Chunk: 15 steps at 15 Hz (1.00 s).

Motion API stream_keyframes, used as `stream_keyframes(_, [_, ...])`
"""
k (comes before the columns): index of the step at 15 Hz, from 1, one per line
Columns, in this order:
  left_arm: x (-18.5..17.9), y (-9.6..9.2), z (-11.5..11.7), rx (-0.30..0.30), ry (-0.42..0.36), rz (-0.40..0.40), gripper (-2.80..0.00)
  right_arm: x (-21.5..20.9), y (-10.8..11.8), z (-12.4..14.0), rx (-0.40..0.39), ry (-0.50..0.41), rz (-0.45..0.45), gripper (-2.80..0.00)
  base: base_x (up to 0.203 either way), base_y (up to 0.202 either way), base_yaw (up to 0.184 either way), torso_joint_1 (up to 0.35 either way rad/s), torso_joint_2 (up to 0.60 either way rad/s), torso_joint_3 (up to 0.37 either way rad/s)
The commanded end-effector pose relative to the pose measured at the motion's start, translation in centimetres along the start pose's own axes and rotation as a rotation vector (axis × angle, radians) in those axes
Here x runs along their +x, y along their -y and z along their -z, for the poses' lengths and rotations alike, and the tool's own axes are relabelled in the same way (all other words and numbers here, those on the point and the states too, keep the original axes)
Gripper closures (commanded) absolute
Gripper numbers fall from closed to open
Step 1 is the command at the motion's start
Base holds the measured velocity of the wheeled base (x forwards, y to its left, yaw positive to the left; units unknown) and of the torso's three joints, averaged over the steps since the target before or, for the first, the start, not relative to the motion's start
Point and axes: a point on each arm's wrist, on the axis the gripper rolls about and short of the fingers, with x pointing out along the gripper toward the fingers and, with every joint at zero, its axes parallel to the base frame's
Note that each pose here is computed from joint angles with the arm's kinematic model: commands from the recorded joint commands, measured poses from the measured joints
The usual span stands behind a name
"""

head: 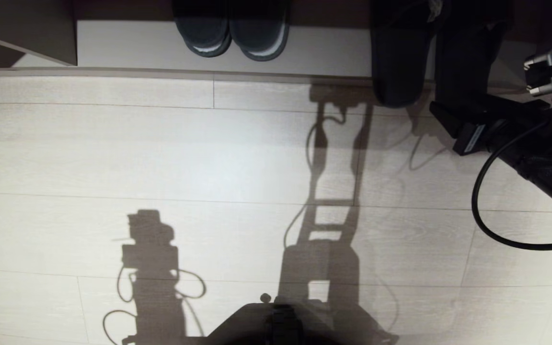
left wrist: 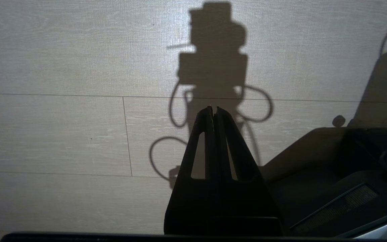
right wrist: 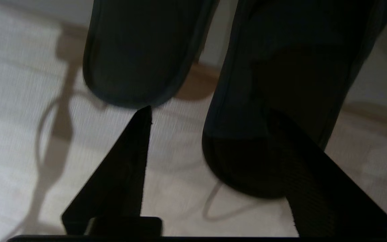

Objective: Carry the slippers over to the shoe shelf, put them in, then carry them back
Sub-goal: Pick up the slippers in the shoe cabinet

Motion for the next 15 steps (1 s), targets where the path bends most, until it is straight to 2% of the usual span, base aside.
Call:
stream_keyframes(1, [0.0,0.0,0.0,0.000,0.000,0.000,0.00,1.4,0.0,-0.1,-0.004,0.020,0.000,-2.80,0.000,0.000,0.000,0.000,0.00,0.000])
stream_keyframes(3, [0.0,0.0,0.0,0.000,0.000,-0.001,0.00,2.8,0.1,-0.7,-0.013,0.069,0.007,-2.80,0.000,0.000,0.000,0.000,0.00,0.000])
stream_keyframes(5, [0.0,0.0,0.0,0.000,-0.001,0.000,0.00,4.0,0.3,-1.8,-0.014,0.168,0.030,-2.80,0.000,0.000,0.000,0.000,0.00,0.000])
stream_keyframes(7, [0.0,0.0,0.0,0.000,0.000,-0.002,0.00,5.1,0.4,-2.3,-0.013,0.225,0.046,-2.80,0.000,0.000,0.000,0.000,0.00,0.000])
stream_keyframes(10, [0.0,0.0,0.0,-0.002,0.000,0.000,0.00,6.5,0.3,-2.0,-0.011,0.266,0.054,-2.80,0.000,0.000,0.000,0.000,0.00,0.000])
stream_keyframes(13, [0.0,0.0,0.0,-0.002,-0.001,-0.002,0.00,7.8,-0.1,-2.3,-0.008,0.358,0.060,-2.80,0.000,0.000,0.000,0.000,0.00,0.000])
stream_keyframes(15, [0.0,0.0,0.0,-0.002,0.000,0.000,0.00,8.1,-0.4,-2.5,-0.003,0.375,0.057,-2.80,0.000,0.000,0.000,0.000,0.00,0.000])
